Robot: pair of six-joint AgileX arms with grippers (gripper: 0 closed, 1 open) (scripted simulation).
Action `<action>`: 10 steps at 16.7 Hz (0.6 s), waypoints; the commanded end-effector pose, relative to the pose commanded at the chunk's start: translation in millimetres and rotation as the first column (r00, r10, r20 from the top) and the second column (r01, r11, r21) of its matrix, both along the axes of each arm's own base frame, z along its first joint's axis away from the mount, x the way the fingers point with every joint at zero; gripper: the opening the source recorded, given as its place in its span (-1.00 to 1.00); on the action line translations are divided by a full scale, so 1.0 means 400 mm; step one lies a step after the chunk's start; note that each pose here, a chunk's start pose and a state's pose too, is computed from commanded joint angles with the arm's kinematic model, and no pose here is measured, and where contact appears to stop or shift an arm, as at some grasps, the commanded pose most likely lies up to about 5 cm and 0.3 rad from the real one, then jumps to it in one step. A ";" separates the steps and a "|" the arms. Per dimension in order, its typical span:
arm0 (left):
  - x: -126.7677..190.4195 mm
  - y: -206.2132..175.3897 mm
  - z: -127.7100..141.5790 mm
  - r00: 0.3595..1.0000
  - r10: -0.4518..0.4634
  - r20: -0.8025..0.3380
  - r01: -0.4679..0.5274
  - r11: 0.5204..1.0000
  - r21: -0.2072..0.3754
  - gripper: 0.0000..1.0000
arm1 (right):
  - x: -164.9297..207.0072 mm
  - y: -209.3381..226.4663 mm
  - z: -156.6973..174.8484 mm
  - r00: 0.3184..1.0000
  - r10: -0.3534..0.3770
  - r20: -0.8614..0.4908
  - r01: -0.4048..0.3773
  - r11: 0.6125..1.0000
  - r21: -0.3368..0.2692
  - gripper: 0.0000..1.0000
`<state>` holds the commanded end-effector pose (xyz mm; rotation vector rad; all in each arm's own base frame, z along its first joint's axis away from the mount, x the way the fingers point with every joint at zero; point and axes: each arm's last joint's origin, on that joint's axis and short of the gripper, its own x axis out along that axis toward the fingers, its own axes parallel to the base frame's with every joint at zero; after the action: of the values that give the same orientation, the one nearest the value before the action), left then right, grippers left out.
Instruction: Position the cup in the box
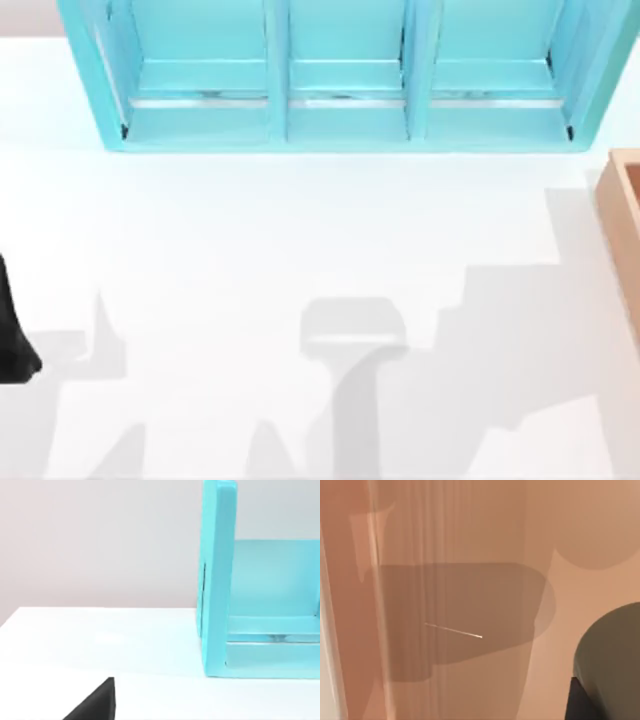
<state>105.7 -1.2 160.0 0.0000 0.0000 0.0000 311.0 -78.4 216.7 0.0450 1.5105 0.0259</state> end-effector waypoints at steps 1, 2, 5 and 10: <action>0.000 0.000 0.000 1.000 0.000 0.000 0.000 1.000 0.000 1.00 | 0.000 0.000 0.000 1.000 0.000 0.000 0.000 1.000 0.000 -1.00; 0.000 0.000 0.000 1.000 0.000 0.000 0.000 1.000 0.000 1.00 | 0.000 0.000 0.000 1.000 0.000 0.000 0.000 1.000 0.000 -0.85; 0.000 0.000 0.000 1.000 0.000 0.000 0.000 1.000 0.000 1.00 | 0.000 0.000 0.000 1.000 0.000 0.000 0.000 1.000 0.000 -0.40; 0.000 0.000 0.000 1.000 0.000 0.000 0.000 1.000 0.000 1.00 | 0.000 0.000 0.000 1.000 0.000 0.000 0.000 1.000 0.000 0.36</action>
<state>105.7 -1.2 160.0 0.0000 0.0000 0.0000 311.0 -78.4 216.7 0.0450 1.5105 0.0259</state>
